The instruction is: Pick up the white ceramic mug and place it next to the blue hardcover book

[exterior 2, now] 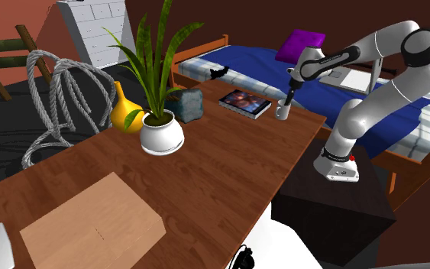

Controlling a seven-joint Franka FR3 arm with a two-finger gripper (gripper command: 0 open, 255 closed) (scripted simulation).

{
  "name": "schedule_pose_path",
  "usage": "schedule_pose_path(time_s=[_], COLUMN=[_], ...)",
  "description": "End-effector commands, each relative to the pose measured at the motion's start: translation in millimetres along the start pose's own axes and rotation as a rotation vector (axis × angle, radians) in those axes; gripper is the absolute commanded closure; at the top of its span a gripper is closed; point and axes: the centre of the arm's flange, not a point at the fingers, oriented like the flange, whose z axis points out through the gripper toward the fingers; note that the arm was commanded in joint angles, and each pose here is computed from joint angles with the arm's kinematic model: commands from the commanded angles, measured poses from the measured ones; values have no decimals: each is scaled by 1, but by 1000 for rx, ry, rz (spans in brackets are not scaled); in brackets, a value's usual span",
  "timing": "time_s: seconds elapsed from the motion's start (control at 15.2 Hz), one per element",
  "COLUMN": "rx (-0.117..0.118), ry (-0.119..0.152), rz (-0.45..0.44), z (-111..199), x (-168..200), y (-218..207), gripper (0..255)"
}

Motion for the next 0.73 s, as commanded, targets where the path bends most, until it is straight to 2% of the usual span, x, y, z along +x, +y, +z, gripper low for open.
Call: schedule_pose_path(time_s=[0.0, 0.13, 0.66], rx=[1, 1, 1], ry=[-1, -1, -1], rz=[0, 0, 0], z=[-20, -43, -43], x=[-1, -1, -1], y=[0, 0, 0], gripper=[0, 0, 0])
